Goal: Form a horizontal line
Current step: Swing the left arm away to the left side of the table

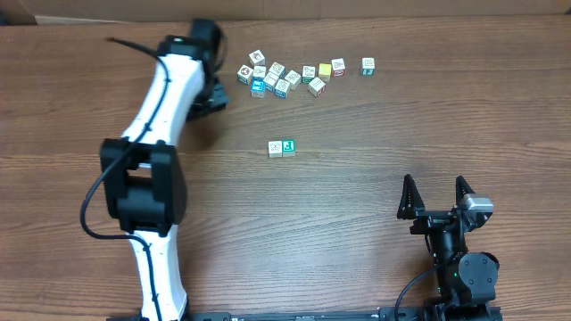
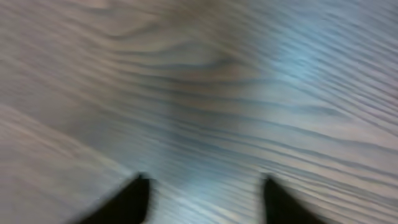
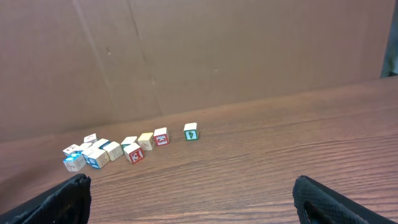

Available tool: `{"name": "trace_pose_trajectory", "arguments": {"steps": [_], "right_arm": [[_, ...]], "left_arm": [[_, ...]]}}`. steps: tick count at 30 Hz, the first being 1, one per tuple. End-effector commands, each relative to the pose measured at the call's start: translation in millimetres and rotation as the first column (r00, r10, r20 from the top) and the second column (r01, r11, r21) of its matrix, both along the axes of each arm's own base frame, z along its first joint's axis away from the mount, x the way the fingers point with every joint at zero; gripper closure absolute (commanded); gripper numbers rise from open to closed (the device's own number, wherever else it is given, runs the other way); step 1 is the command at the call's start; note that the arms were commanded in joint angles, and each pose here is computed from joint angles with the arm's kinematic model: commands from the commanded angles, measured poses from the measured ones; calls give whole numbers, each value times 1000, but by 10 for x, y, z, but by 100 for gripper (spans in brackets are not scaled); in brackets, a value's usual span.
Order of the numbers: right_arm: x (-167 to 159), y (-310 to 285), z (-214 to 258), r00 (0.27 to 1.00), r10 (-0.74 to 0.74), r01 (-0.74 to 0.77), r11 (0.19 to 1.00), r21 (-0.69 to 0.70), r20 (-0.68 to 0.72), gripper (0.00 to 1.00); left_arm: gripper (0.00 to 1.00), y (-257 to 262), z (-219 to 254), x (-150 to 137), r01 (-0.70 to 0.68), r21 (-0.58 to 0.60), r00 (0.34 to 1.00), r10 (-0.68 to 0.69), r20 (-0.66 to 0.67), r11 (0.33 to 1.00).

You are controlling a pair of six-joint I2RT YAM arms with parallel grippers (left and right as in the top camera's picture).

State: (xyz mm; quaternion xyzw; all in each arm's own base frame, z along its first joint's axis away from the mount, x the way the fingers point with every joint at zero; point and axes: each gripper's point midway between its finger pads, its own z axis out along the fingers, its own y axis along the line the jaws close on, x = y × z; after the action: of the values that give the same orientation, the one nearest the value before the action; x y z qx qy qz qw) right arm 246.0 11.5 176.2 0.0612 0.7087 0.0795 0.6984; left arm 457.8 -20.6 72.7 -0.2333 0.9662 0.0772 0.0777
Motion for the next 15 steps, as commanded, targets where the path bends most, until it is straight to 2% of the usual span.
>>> {"name": "trace_pose_trajectory", "arguments": {"steps": [1, 6, 15], "right_arm": [[3, -5, -37, 1000, -2, 2, 1000, -5, 0, 0], [3, -5, -37, 1000, -2, 2, 1000, -5, 0, 0], [3, -4, -37, 1000, -1, 1, 1000, -5, 0, 0]], "left_arm": [[0, 180, 154, 39, -33, 7, 999, 33, 32, 999], [0, 381, 156, 45, -77, 7, 996, 77, 36, 997], [0, 411, 156, 44, -83, 7, 996, 83, 36, 997]]}}
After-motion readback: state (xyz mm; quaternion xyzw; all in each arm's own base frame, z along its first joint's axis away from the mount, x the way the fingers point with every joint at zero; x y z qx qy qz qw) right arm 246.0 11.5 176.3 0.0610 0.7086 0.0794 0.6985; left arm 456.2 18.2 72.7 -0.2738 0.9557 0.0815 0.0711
